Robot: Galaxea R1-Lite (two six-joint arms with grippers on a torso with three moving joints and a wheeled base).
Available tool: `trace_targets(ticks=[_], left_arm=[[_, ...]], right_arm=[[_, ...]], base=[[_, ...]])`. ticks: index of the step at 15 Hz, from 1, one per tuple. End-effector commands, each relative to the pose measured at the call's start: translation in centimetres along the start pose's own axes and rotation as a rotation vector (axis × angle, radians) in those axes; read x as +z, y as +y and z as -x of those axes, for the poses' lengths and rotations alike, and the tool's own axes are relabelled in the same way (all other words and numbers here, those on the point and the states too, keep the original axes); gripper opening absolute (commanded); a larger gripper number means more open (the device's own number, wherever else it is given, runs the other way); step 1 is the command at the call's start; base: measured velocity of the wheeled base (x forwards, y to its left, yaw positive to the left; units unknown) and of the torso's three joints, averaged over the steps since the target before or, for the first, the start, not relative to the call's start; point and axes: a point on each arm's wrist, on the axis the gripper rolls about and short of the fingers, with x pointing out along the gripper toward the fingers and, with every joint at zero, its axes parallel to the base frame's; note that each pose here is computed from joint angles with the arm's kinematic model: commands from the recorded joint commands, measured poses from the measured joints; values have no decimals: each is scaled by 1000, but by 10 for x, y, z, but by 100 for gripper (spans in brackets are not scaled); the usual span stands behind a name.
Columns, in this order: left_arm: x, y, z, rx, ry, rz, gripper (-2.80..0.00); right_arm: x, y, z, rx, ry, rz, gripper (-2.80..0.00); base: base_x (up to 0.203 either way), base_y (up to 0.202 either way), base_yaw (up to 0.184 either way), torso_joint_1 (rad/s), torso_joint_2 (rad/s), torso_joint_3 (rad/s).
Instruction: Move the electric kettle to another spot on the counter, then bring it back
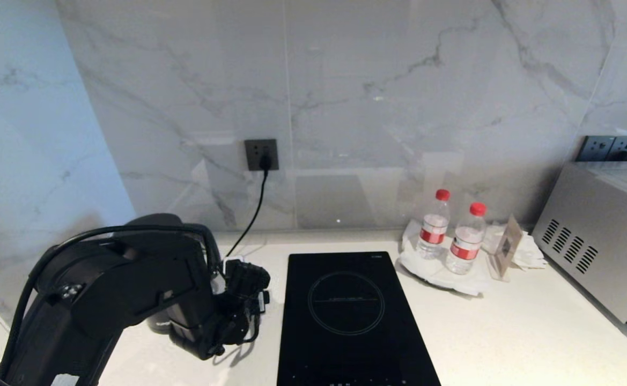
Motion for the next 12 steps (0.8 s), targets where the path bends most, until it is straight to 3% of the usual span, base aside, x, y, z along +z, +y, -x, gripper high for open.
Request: trace_targets(ticks=[1,3,6,8,12], left_arm=[[0,0,19,-61,-57,36,0],[-8,5,41,-148,-95,37,0],[-18,10,67,-228,-137,-36,0],[-25,6,70,-250,-163,-91,0],[-30,-1,84,-295,-194,-112,0]], right_arm=[[0,0,0,0,3,0,-280],[0,0,0,0,3,0,-280],[0,0,0,0,2,0,-280],[0,0,0,0,2,0,-280],[0,0,0,0,2,0,-280]], base=[[0,0,0,0,0,0],[0,0,0,0,0,0],[0,0,0,0,0,0],[0,0,0,0,0,0],[0,0,0,0,0,0]])
